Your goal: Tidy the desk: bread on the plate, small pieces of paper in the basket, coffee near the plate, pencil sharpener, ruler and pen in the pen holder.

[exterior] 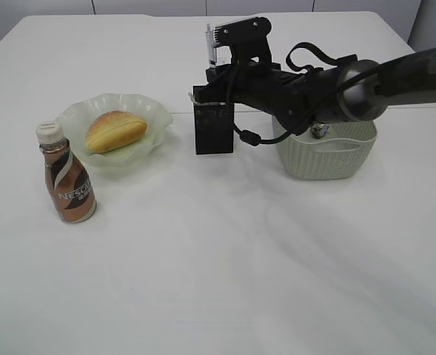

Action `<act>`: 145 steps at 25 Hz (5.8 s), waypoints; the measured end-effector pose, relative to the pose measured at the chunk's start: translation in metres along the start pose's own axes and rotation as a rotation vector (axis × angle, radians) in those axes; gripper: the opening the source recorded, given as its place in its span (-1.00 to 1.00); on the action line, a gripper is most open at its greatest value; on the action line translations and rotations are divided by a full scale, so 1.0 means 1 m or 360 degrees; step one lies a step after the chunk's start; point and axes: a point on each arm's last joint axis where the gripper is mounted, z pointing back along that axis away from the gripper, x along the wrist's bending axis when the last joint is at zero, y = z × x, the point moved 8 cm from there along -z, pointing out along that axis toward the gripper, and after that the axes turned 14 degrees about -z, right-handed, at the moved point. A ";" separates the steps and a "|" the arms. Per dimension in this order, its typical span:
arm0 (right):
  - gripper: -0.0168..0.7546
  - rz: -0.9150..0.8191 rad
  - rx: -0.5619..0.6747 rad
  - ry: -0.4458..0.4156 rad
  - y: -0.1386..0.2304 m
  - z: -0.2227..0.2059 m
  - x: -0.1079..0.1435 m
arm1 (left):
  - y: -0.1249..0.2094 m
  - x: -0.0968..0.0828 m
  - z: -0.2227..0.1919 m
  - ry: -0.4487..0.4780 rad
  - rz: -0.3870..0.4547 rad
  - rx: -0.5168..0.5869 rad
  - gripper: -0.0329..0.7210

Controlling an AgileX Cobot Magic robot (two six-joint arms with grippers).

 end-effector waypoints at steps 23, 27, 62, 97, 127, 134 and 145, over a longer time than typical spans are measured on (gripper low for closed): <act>-0.05 0.0022 0.0102 0.0059 -0.015 0.012 -0.002 | 0.000 0.000 0.000 -0.0003 -0.0001 0.0000 -0.07; -0.05 -0.0023 0.0230 0.0139 -0.041 0.038 -0.002 | 0.000 0.003 0.000 -0.0026 -0.0005 0.0002 -0.05; -0.05 -0.0205 0.0323 0.0428 -0.217 0.481 0.027 | 0.012 -0.008 0.137 -0.0083 -0.0160 -0.0747 0.20; -0.05 -0.0095 0.0341 -0.0069 0.039 0.576 0.039 | 0.182 -0.034 0.046 -0.0064 -0.0601 -0.0951 0.17; -0.05 -0.0181 0.0384 0.0501 0.068 0.551 -0.011 | 0.179 -0.032 0.025 -0.0132 -0.0501 -0.0894 0.17; -0.05 -0.0366 0.0289 0.0938 0.067 0.559 -0.027 | 0.177 -0.026 0.024 -0.0238 -0.0372 -0.0885 0.17; -0.05 -0.0267 0.0338 0.0723 0.067 0.555 -0.020 | 0.177 -0.029 0.025 -0.0197 -0.0410 -0.0893 0.12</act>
